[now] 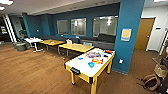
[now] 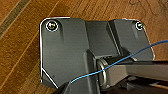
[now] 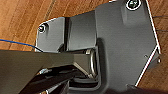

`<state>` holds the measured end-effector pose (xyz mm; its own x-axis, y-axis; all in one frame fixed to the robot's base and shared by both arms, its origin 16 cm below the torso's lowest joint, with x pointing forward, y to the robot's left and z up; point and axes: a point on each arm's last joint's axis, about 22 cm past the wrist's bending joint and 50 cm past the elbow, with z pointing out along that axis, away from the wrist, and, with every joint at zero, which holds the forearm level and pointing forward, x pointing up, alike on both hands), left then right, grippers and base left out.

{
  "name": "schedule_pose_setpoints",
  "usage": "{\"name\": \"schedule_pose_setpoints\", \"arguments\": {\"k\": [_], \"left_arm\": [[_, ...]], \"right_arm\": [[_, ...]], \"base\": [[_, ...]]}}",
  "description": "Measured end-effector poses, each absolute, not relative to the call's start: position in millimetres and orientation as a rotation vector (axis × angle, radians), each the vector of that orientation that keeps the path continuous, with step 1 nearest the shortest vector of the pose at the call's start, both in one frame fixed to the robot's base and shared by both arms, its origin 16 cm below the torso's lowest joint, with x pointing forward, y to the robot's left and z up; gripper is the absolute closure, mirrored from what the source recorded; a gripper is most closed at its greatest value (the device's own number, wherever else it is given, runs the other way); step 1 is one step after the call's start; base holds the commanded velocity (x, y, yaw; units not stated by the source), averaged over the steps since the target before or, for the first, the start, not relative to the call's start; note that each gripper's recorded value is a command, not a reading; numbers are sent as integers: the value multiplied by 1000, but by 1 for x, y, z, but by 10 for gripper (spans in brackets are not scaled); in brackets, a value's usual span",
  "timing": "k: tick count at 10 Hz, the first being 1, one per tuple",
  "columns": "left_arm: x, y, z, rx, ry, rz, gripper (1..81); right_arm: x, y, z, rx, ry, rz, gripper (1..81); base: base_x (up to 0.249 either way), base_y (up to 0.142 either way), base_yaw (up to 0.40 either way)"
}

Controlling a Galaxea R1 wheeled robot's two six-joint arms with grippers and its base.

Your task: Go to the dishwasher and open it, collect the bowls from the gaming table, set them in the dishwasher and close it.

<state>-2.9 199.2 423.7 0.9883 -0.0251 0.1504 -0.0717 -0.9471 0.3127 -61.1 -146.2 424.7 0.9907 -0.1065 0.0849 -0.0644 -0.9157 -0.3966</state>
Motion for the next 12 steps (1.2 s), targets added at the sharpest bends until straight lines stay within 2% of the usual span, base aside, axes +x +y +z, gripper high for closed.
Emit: {"name": "schedule_pose_setpoints", "arguments": {"k": [8,12], "left_arm": [[-4,198,424,2810,-71,205,10],[-3,198,424,2808,-71,207,10]], "right_arm": [[-61,-152,424,-2739,121,-147,10],[-63,-153,424,-2741,122,-144,10]], "base": [[190,67,0],[167,113,0]]}}
